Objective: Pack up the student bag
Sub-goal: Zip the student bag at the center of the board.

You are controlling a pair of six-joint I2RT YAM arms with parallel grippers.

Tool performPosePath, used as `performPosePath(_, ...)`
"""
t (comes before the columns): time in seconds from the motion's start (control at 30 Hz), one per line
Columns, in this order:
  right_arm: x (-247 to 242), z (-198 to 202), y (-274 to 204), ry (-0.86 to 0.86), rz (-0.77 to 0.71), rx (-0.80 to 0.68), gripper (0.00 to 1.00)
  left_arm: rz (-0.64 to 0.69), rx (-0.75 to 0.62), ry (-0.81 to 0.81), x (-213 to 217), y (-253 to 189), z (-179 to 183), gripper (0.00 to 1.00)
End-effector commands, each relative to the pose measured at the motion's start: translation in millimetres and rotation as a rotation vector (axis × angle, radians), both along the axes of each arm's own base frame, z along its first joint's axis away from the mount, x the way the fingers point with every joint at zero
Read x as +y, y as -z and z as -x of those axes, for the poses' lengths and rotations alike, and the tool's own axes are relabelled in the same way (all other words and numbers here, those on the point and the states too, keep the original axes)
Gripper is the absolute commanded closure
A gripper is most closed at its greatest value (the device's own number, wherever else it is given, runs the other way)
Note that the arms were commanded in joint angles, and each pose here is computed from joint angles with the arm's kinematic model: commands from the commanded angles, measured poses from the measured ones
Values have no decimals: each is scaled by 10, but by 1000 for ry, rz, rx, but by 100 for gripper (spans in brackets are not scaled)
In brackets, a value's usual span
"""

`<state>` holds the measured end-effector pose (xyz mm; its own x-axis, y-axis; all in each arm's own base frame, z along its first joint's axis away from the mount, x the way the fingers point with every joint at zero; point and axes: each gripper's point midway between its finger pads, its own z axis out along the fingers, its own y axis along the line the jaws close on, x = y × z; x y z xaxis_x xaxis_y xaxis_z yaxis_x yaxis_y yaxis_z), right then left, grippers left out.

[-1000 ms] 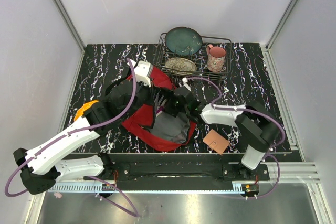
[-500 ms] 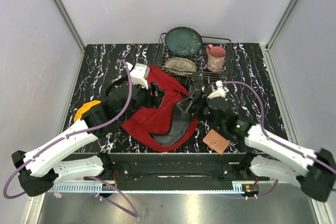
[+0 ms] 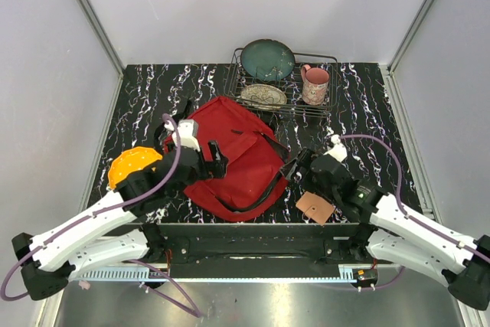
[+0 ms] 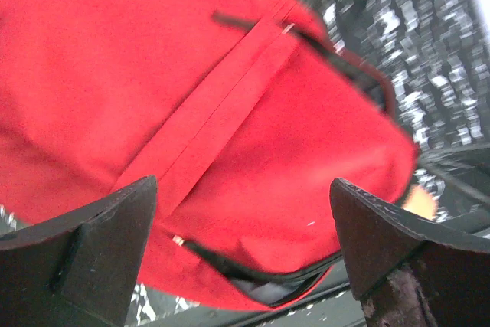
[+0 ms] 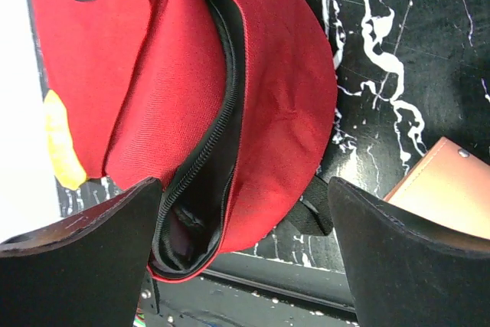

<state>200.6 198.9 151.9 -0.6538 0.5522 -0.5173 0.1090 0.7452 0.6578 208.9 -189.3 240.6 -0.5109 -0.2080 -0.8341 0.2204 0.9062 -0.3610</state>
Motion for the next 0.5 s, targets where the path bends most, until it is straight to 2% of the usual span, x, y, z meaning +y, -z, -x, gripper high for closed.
performPosePath(0.0, 127, -39, -34, -37, 9, 12, 5, -42, 174, -121, 185, 698, 121, 1)
performPosePath(0.23, 484, -90, -97, -142, -30, 39, 4, -54, 260, -185, 283, 1133, 129, 1)
performPosePath(0.47, 375, 1, -115, -125, -43, 49, 4, 15, 286, -164, 241, 1330, -7, 1)
